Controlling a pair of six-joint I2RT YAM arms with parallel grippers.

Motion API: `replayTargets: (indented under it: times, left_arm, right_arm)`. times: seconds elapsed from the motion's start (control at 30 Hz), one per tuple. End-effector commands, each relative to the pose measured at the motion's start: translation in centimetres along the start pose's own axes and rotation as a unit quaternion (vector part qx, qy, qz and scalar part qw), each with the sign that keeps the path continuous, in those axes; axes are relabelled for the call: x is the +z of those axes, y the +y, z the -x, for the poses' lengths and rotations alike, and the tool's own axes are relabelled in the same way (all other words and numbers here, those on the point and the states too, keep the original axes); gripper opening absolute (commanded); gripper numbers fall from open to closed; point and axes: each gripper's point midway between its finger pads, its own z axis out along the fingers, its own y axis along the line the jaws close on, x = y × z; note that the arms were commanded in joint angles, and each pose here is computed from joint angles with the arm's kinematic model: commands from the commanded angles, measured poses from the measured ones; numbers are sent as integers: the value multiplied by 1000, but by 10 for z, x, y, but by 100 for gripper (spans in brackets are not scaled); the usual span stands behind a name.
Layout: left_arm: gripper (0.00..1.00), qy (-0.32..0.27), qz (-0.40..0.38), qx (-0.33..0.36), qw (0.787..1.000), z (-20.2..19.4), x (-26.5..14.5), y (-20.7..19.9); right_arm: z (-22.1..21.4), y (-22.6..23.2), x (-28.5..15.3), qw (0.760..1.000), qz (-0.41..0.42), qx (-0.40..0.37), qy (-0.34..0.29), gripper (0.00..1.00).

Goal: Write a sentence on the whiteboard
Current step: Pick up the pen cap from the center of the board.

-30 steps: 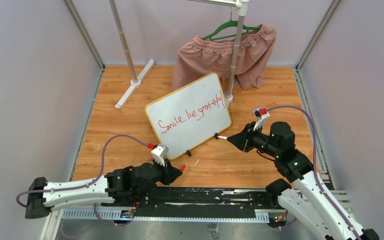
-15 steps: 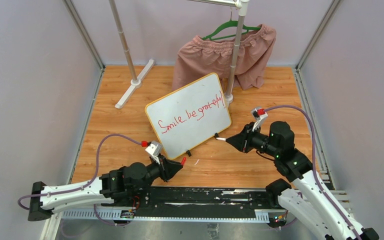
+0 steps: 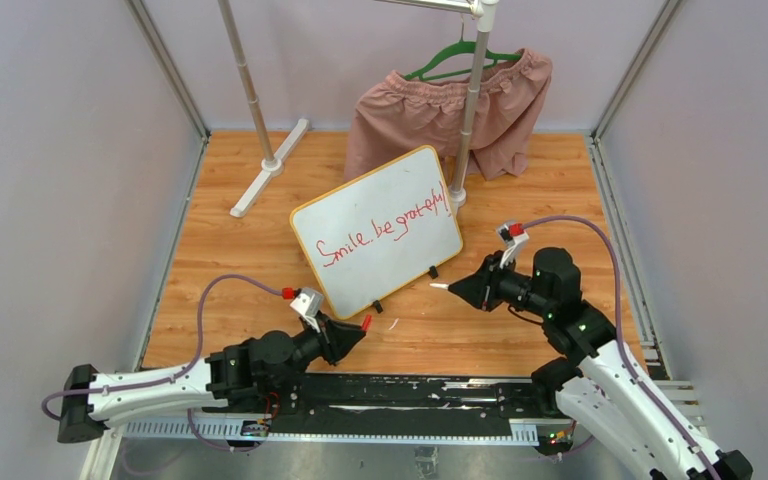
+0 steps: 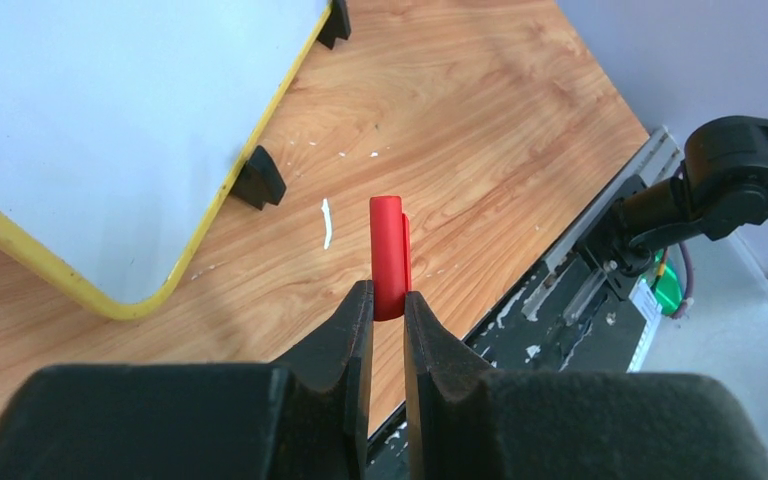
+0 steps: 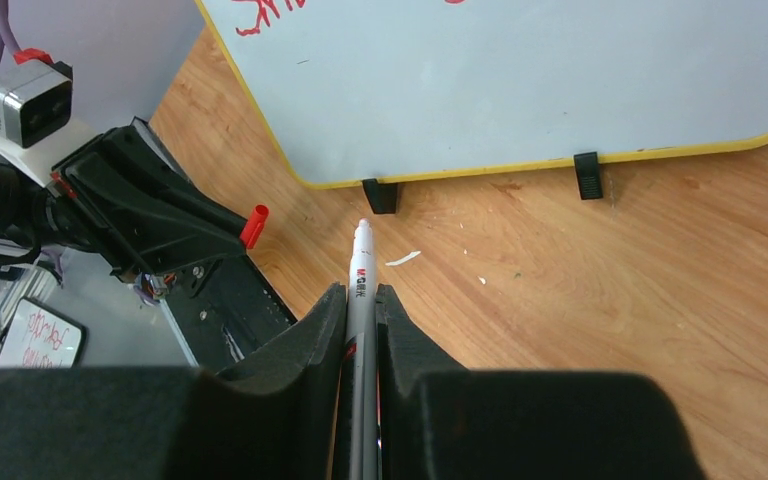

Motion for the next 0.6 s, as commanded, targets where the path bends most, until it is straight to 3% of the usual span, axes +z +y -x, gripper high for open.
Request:
replayTargets:
  times: [0.0, 0.2, 0.57]
  left_arm:
    - [0, -38, -10, -8, 999, 15, 1, -5]
    - [0, -57, -17, 2, 998, 24, -1, -6]
    - [0, -124, -74, 47, 988, 57, -13, -26]
  right_arm:
    - [-8, 6, 2, 1000, 26, 6, 1, 0]
    - [-15, 22, 4, 998, 65, 12, 5, 0]
    - [14, 90, 4, 984, 145, -91, 39, 0]
